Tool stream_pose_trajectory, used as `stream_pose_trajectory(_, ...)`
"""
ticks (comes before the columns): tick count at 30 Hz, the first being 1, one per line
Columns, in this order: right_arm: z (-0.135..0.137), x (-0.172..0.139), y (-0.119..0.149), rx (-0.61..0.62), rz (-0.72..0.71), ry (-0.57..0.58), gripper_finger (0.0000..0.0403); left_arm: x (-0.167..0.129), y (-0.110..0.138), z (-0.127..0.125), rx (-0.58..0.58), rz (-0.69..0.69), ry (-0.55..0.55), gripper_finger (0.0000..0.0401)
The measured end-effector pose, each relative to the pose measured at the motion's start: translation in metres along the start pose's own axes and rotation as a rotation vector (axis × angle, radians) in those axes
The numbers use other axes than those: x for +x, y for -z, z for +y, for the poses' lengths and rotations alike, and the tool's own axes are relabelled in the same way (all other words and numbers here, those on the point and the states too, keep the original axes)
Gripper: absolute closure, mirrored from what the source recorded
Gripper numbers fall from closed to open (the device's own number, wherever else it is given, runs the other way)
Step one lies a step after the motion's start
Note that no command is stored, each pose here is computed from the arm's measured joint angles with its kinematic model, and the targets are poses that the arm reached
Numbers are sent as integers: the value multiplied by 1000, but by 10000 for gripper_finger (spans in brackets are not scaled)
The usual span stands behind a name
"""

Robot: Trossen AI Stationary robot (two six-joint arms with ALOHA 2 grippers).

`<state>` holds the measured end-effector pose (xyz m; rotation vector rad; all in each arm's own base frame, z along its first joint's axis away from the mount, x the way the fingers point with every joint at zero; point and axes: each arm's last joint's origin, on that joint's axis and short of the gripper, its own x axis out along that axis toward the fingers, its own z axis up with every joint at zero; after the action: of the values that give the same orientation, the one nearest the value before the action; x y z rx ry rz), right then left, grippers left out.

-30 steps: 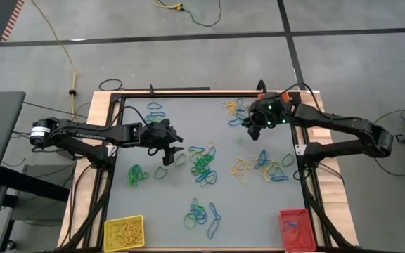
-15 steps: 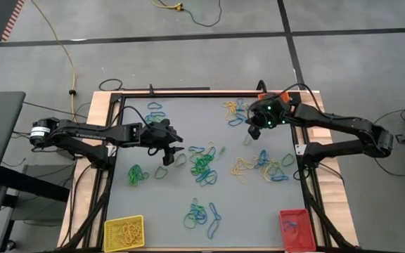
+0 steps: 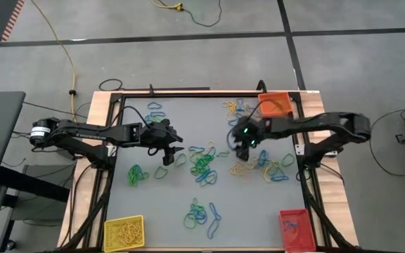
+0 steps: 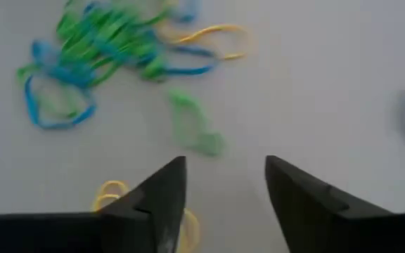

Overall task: Sort rubber bands into baskets
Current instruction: Put the green rubber band into the orange bin

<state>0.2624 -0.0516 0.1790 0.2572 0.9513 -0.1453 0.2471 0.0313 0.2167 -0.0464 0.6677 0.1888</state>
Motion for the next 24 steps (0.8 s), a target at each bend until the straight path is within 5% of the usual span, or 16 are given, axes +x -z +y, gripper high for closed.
stream_pose_trajectory(18,12,64,6,-101,8,71,175,0,0,0,0,0,0,223)
stream_pose_trajectory(24,10,73,7,-95,41,85,273,0,0,0,0,1,0,223)
